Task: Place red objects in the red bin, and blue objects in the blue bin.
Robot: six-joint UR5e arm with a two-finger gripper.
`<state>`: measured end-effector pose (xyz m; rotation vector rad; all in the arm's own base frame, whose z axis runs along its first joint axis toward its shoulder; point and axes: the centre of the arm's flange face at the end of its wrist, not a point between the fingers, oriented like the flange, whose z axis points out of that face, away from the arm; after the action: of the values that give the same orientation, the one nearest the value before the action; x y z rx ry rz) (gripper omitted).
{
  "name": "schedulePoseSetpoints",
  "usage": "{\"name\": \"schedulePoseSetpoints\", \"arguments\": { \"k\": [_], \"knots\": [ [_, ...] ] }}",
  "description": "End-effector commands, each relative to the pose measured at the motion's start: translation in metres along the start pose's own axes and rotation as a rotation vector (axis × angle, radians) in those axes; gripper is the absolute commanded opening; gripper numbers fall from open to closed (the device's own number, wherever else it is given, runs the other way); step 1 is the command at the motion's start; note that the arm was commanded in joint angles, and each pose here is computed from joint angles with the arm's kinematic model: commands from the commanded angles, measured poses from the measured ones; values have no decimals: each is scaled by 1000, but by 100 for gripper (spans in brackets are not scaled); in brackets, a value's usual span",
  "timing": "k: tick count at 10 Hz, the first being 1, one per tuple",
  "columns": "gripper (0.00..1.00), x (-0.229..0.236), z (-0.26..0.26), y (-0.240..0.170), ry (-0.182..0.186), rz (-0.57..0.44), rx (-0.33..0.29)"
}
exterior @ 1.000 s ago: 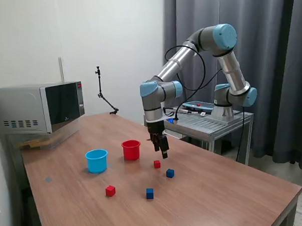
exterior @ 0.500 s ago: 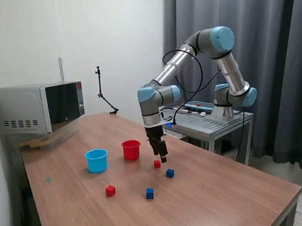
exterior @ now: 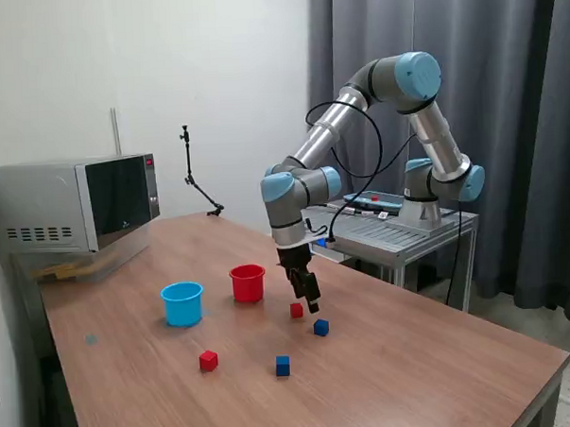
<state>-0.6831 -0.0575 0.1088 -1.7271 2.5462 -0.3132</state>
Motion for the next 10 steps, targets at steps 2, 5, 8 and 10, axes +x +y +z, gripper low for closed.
{"name": "schedulePoseSetpoints", "arguments": {
  "k": [2,5,8,10],
  "knots": [
    [100,-6,-1,9,4,11,-9],
    [100,-4,-2,15,12,7,-36],
    [100,-5,11,14,7,8,-19],
    [100,-5,17,11,1,0,-38]
  ]
}}
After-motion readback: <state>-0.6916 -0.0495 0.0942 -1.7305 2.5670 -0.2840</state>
